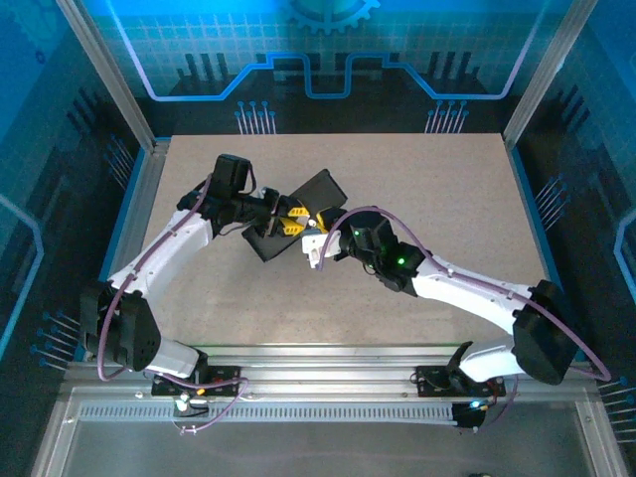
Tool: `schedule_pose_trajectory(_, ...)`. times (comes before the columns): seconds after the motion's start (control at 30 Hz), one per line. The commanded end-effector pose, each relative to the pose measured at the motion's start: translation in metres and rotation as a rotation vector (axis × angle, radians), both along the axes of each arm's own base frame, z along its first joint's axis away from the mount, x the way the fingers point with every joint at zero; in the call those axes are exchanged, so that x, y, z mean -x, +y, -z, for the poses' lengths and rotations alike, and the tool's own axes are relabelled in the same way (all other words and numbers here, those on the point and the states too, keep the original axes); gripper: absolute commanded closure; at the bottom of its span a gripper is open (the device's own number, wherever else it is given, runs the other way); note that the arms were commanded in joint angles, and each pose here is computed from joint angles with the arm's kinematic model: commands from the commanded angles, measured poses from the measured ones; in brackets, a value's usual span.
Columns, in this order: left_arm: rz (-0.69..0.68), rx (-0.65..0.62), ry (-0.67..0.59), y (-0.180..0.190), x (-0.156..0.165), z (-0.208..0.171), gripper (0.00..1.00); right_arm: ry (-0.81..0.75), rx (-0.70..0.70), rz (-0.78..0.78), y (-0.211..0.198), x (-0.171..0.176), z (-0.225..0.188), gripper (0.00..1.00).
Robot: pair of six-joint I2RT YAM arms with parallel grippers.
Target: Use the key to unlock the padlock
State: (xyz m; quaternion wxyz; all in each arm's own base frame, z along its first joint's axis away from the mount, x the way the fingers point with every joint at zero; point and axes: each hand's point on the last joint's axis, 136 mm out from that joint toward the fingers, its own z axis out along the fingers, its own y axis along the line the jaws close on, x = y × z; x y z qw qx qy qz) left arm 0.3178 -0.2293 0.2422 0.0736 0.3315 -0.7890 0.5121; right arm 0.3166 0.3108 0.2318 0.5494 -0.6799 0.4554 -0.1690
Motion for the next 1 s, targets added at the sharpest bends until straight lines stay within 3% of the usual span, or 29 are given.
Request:
schedule_pose_trajectory(0.0, 0.033, 0.069, -0.093, -0.005, 0.000, -0.038, 1.00, -0.077, -0.034, -0.031, 0.017, -0.001, -0.025, 0.75)
schedule_pose_trajectory(0.67, 0.040, 0.075, -0.088, -0.009, 0.001, -0.036, 1.00, -0.101, -0.068, -0.090, 0.041, 0.012, -0.034, 0.85)
schedule_pose_trajectory(0.97, 0.040, 0.063, -0.084, -0.009, 0.002, -0.033, 1.00, 0.037, -0.096, -0.078, 0.042, 0.022, -0.034, 0.92)
